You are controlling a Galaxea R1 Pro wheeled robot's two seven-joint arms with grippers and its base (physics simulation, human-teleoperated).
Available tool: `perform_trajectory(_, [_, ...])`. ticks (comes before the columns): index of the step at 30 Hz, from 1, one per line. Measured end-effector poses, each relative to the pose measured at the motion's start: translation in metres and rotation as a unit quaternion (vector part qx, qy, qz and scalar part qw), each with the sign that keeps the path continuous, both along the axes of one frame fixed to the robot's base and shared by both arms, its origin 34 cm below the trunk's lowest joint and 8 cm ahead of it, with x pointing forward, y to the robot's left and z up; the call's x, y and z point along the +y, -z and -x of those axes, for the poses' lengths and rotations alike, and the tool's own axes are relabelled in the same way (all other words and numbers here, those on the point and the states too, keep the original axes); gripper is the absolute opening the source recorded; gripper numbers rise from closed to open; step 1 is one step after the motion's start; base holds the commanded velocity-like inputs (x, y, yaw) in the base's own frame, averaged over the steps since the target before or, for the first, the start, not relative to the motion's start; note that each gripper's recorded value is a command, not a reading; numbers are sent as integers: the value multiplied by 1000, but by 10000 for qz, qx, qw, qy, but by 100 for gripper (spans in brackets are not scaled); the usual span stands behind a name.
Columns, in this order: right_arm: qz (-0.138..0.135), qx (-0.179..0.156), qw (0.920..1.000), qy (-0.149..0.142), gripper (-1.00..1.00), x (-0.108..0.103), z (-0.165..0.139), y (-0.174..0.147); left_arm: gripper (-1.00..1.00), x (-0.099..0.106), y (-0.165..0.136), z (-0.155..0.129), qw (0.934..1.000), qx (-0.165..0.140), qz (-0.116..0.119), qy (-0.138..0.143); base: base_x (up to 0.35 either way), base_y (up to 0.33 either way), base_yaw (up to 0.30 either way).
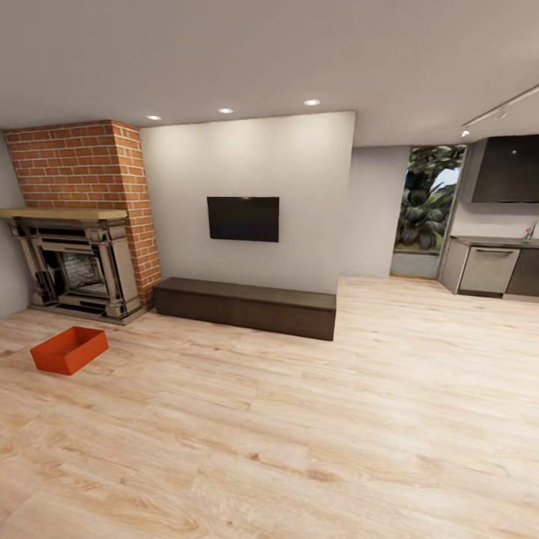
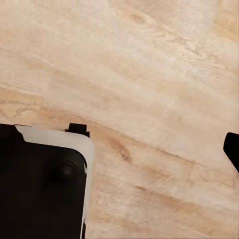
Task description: Move the two storage containers from the living room to the garage. In the garage, place one container on the floor and stack the other container on top of it (either order is fine).
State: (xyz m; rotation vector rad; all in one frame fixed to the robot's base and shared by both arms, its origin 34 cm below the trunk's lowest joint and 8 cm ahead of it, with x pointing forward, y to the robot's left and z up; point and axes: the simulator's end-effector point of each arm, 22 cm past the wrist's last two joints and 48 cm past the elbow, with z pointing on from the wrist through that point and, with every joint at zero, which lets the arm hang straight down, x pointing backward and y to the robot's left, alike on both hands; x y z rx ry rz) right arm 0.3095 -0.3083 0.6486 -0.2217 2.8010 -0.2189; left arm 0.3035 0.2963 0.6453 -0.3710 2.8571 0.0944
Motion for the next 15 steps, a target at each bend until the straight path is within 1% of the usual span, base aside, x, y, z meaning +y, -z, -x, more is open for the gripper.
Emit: perform_trajectory(15, [1, -4, 10000, 1, 100, 0, 0, 0, 100, 1, 0, 0, 10000, -11, -5, -3, 323, 0, 0])
